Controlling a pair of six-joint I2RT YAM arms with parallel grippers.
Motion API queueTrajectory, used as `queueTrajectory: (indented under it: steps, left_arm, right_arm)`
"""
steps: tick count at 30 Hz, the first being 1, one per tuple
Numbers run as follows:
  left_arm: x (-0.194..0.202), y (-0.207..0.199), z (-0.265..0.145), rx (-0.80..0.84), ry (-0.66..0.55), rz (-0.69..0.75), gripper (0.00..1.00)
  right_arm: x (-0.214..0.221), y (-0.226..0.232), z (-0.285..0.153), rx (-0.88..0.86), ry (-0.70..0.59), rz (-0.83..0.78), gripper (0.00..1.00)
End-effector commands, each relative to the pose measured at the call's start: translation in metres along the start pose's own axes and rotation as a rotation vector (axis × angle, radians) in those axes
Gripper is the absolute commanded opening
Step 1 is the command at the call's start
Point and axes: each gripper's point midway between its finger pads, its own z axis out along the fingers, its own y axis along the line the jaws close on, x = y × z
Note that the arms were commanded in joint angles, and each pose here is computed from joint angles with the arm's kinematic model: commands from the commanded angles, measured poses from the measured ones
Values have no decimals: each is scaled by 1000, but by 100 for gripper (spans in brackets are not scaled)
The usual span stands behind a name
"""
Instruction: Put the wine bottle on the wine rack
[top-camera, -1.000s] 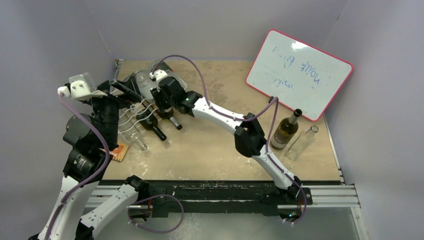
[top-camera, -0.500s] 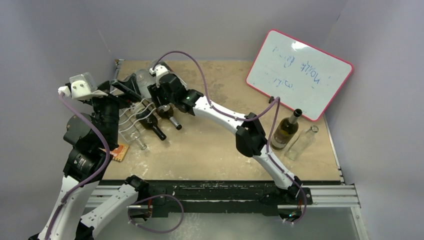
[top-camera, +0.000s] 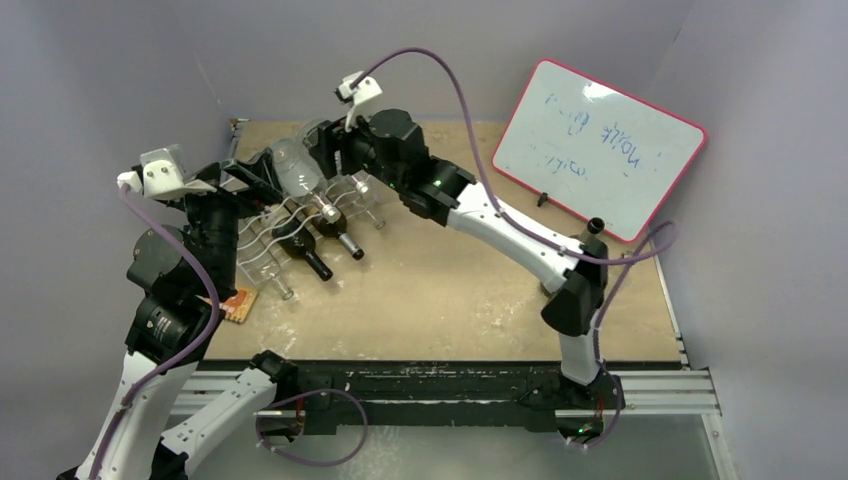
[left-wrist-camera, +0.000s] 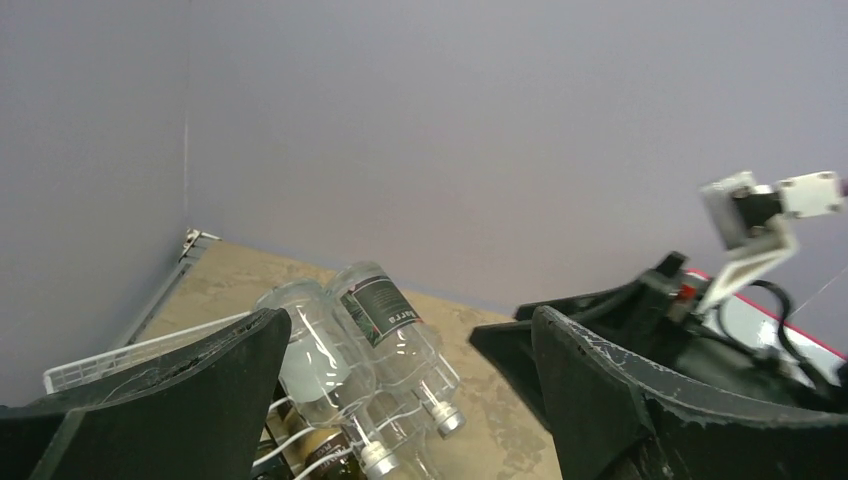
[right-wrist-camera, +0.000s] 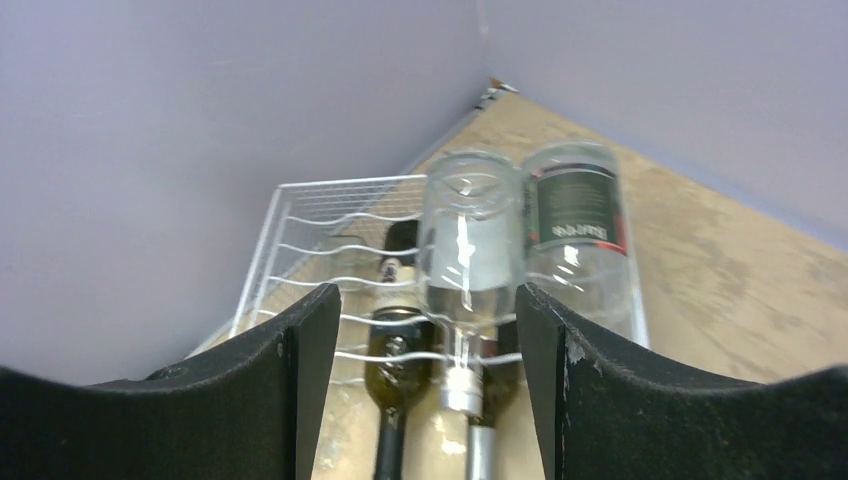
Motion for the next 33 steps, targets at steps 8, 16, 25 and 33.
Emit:
queueTrajectory:
  steps: [8,16,25,33]
  left_arm:
    - [11,-3,1,16,19,-9,91]
    - [56,-19,4,108,101,-45,91]
    - [94,-46,17,208,170,-76,91]
    - [109,-54,23,231,205,-79,91]
  right_arm:
    - [-25,-119,-133,554,-8,-98,68]
    - [-36,-213,-263,913,-57,-2,70]
    - [-23,-267,-358,1265,-57,71,72]
    - [26,-280,-402,1396,-14,172,73]
